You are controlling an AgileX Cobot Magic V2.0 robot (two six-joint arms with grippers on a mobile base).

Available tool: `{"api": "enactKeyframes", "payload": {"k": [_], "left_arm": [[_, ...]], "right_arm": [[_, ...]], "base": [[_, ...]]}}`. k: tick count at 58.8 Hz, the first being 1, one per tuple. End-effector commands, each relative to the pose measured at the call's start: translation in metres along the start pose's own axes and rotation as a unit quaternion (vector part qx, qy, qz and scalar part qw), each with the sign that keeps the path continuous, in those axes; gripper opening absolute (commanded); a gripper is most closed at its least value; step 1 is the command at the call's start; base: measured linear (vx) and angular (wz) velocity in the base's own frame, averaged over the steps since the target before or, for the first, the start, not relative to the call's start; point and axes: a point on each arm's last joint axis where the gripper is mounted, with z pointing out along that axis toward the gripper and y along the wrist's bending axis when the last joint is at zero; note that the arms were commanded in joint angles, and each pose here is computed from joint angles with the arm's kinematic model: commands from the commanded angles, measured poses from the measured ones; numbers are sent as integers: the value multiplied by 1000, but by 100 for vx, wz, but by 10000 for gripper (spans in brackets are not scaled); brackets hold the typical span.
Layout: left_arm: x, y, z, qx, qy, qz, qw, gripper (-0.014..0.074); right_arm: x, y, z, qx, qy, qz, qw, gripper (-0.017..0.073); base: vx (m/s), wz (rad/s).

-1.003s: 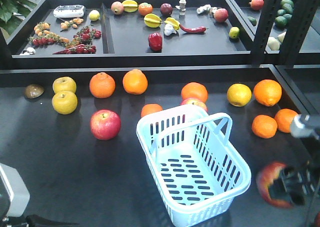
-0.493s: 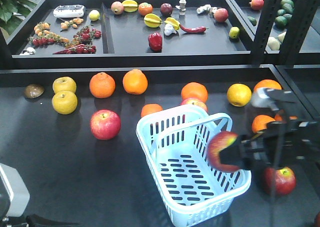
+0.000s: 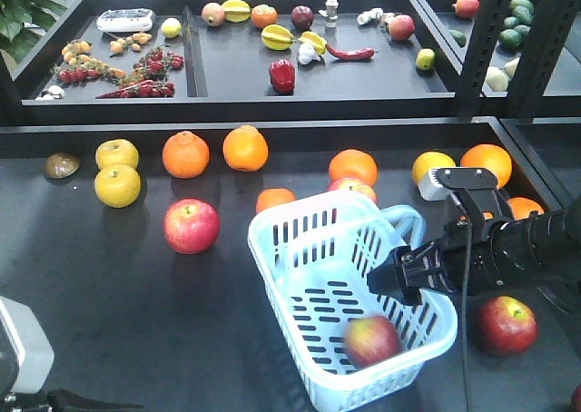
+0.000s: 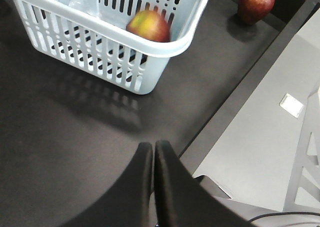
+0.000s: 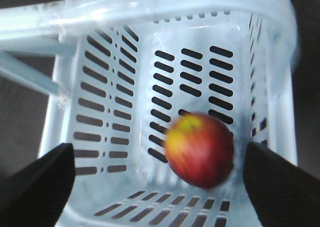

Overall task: Pick three apples into basket with both arms
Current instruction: 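Move the apple over the basket and open the right gripper, then reach the right gripper to a second red apple and grasp it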

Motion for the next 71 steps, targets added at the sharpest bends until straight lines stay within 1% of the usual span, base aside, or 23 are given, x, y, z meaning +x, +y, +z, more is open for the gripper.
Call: {"api": "enactKeyframes", "payload": {"k": [1,6,10,13,16,18,19,23,24,28,33,35,40,44,48,53,58,61,63,64,71], "left_arm": [[-11,-1,-4,-2,-33,-8,999,-6],[-11,-1,-4,-2,-34,-8,999,-6],[-11,-1,-4,-2,-34,-8,999,-6],[-11,-1,-4,-2,-34,-8,999,-6],[-11,-1,-4,-2,-34,-8,999,-6],[-11,-1,-4,-3,-34,-8,999,-6],[-11,-1,-4,-3,-34,-8,999,-6],[-11,-1,-4,-4,-34,-6,999,-6],[-11,-1,-4,-4,-35,-6,999,-6],[-12,-1,-4,-6,-38,-6,999,-6],[-13,0,-4,-10,-44,-6,999,-6],[-13,0,-4,-11,-45,-6,999,-6],[-12,2,-3,-16,-48,-7,999,-6],[-8,4,-1,-23,-50,-10,998,-6],[-1,7,3,-32,-49,-18,998,-6],[7,10,7,-40,-44,-34,998,-6],[13,12,9,-45,-42,-53,997,-6],[14,13,9,-48,-44,-59,996,-6],[13,13,9,-48,-46,-60,996,-6],[13,13,9,-49,-46,-60,996,-6],[13,14,9,-49,-47,-60,996,-6]], "right_arm": [[-14,4,-14,5,-48,-4,999,659],[-14,6,-18,4,-52,-8,999,590],[-15,7,-25,5,-60,2,998,491],[-15,6,-31,8,-69,6,998,402],[-15,4,-40,15,-81,19,996,280],[-15,1,-45,21,-86,24,996,214],[-15,0,-49,26,-89,26,995,165],[-13,-7,-58,47,-93,27,994,-2],[-12,-9,-61,54,-93,26,994,-16],[-8,-20,-68,82,-87,36,992,-11],[-3,-36,-73,118,-73,57,989,-8],[-1,-42,-75,131,-69,68,987,-8],[1,-58,-83,166,-75,87,979,4],[-1,-69,-87,177,-79,103,976,33],[-8,-80,-89,178,-69,112,975,86],[-21,-92,-84,171,-41,115,978,189],[-32,-106,-74,165,0,123,979,332],[-38,-117,-66,168,27,137,976,435],[-40,-122,-62,174,41,142,974,484],[-41,-126,-59,175,49,149,972,520],[-44,-145,-45,191,100,172,961,677]], "base": [[0,0],[0,0],[0,0],[0,0],[0,0],[0,0],[0,0],[0,0],[0,0],[0,0],[0,0],[0,0],[0,0],[0,0],[0,0],[0,0],[0,0],[0,0],[0,0],[0,0],[0,0]]}}
